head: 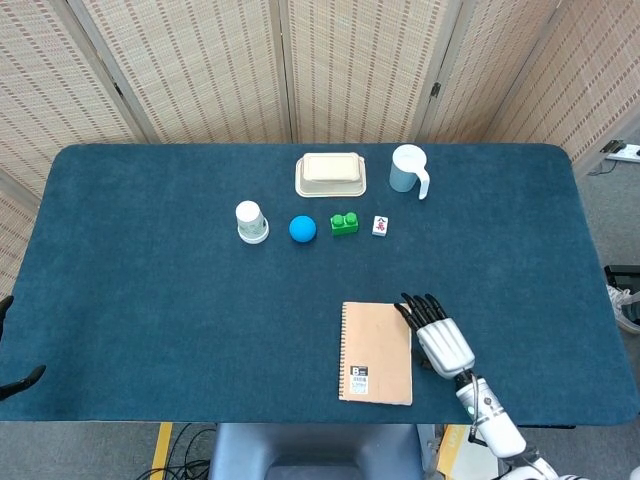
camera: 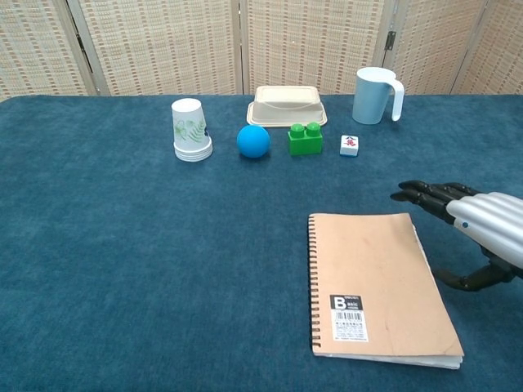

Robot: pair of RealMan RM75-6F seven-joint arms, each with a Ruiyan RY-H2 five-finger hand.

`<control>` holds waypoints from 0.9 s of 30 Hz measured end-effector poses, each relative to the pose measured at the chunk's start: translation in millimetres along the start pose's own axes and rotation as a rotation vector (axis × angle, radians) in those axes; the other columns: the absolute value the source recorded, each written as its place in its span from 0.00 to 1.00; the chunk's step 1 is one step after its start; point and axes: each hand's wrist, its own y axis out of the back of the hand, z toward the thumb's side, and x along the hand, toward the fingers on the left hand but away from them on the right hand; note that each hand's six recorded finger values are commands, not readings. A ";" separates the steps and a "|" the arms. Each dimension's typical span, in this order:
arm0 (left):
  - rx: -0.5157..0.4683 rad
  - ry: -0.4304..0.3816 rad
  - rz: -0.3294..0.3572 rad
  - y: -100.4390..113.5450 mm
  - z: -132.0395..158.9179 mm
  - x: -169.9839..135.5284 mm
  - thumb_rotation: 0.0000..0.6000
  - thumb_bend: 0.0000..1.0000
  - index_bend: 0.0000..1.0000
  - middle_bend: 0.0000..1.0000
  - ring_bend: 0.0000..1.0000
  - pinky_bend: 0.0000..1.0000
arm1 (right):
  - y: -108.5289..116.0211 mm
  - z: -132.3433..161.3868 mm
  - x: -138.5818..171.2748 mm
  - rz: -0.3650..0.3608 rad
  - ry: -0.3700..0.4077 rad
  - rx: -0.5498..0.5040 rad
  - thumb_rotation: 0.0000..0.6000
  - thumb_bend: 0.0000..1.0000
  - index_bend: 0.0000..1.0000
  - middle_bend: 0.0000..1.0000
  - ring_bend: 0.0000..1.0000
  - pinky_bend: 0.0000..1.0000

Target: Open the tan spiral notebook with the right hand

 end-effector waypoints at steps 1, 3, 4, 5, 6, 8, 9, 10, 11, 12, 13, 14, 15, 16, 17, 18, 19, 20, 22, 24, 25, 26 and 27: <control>0.000 0.000 0.000 -0.1 0.0 0.1 1.00 0.02 0.05 0.00 0.09 0.14 | 3.6 1.5 0.2 -0.013 0.004 -0.004 1.00 0.37 0.00 0.00 0.00 0.00; -0.002 0.004 0.001 0.1 -0.5 0.4 1.00 0.02 0.05 0.00 0.09 0.14 | 11.6 5.6 -0.4 -0.039 0.016 -0.014 1.00 0.37 0.00 0.00 0.00 0.00; -0.003 0.007 0.002 0.2 -0.9 0.5 1.00 0.02 0.05 0.00 0.09 0.14 | 14.8 8.0 -1.2 -0.047 0.022 -0.018 1.00 0.37 0.00 0.00 0.00 0.00; -0.006 0.011 0.002 0.5 -1.5 0.6 1.00 0.02 0.05 0.00 0.09 0.14 | 19.0 11.8 -3.1 -0.058 0.032 -0.023 1.00 0.37 0.00 0.00 0.00 0.00; -0.010 0.016 0.004 1.2 -2.5 0.6 1.00 0.02 0.05 0.00 0.09 0.14 | 22.3 15.1 -5.3 -0.066 0.041 -0.024 1.00 0.37 0.00 0.00 0.00 0.00; -0.022 0.029 0.008 3.1 -5.0 0.3 1.00 0.02 0.05 0.00 0.09 0.14 | 28.9 22.9 -12.7 -0.081 0.064 -0.020 1.00 0.37 0.00 0.00 0.00 0.00; -0.030 0.042 0.011 4.9 -7.6 -0.3 1.00 0.02 0.05 0.00 0.09 0.14 | 30.9 26.2 -16.7 -0.084 0.073 -0.019 1.00 0.37 0.00 0.00 0.00 0.00; -0.036 0.054 0.014 6.5 -10.4 -1.1 1.00 0.02 0.05 0.00 0.09 0.14 | 32.6 30.0 -21.4 -0.085 0.082 -0.018 1.00 0.37 0.00 0.00 0.00 0.00; -0.039 0.069 0.017 8.4 -14.0 -2.2 1.00 0.02 0.05 0.00 0.09 0.14 | 35.0 36.1 -28.9 -0.086 0.097 -0.017 1.00 0.37 0.00 0.00 0.00 0.00; -0.041 0.092 0.021 11.2 -19.7 -4.0 1.00 0.02 0.05 0.00 0.09 0.14 | 37.2 41.5 -35.2 -0.088 0.109 -0.016 1.00 0.37 0.00 0.00 0.00 0.00; -0.043 0.112 0.024 13.4 -24.7 -5.6 1.00 0.02 0.05 0.00 0.09 0.14 | 39.8 47.7 -42.1 -0.091 0.123 -0.015 1.00 0.37 0.00 0.00 0.00 0.00; -0.045 0.133 0.027 15.8 -30.1 -7.2 1.00 0.02 0.05 0.00 0.09 0.14 | 43.6 57.0 -51.8 -0.097 0.143 -0.014 1.00 0.37 0.00 0.00 0.00 0.00; -0.051 0.160 0.032 19.3 -37.4 -9.1 1.00 0.02 0.05 0.00 0.09 0.14 | 46.3 64.3 -59.3 -0.101 0.157 -0.014 1.00 0.37 0.00 0.00 0.00 0.00; -0.058 0.177 0.037 22.0 -42.4 -10.1 1.00 0.02 0.05 0.00 0.09 0.14 | 48.8 72.2 -67.0 -0.104 0.172 -0.014 1.00 0.37 0.00 0.00 0.00 0.00; -0.068 0.192 0.042 24.8 -47.1 -11.0 1.00 0.02 0.05 0.00 0.09 0.14 | 51.8 83.2 -77.6 -0.105 0.190 -0.016 1.00 0.37 0.00 0.00 0.00 0.00; -0.083 0.210 0.049 28.5 -53.1 -11.8 1.00 0.02 0.05 0.00 0.09 0.14 | 53.6 91.7 -85.6 -0.103 0.202 -0.018 1.00 0.37 0.00 0.00 0.00 0.00; -0.096 0.221 0.055 31.2 -57.4 -12.3 1.00 0.02 0.05 0.00 0.09 0.14 | 55.0 100.3 -93.8 -0.100 0.214 -0.020 1.00 0.37 0.00 0.00 0.00 0.00; -0.111 0.231 0.061 33.9 -61.6 -12.8 1.00 0.02 0.05 0.00 0.09 0.14 | 56.3 112.3 -104.4 -0.093 0.230 -0.021 1.00 0.37 0.00 0.00 0.00 0.00; -0.150 0.253 0.075 40.8 -72.1 -13.9 1.00 0.02 0.05 0.00 0.09 0.14 | 56.3 131.0 -119.3 -0.079 0.255 -0.017 1.00 0.37 0.00 0.00 0.00 0.00; -0.177 0.266 0.086 45.8 -79.7 -14.6 1.00 0.02 0.05 0.00 0.09 0.14 | 54.0 151.4 -134.6 -0.062 0.279 -0.006 1.00 0.37 0.00 0.00 0.00 0.00; -0.189 0.273 0.093 48.4 -83.5 -14.9 1.00 0.02 0.05 0.00 0.09 0.14 | 52.5 158.4 -140.3 -0.055 0.286 -0.001 1.00 0.37 0.00 0.00 0.00 0.00; -0.199 0.281 0.101 51.2 -87.7 -15.4 1.00 0.02 0.05 0.00 0.09 0.14 | 50.2 166.1 -146.8 -0.047 0.290 0.005 1.00 0.37 0.00 0.00 0.00 0.00; -0.207 0.295 0.113 55.3 -93.8 -16.4 1.00 0.02 0.05 0.00 0.09 0.14 | 48.5 170.6 -150.9 -0.040 0.291 0.007 1.00 0.37 0.00 0.00 0.00 0.00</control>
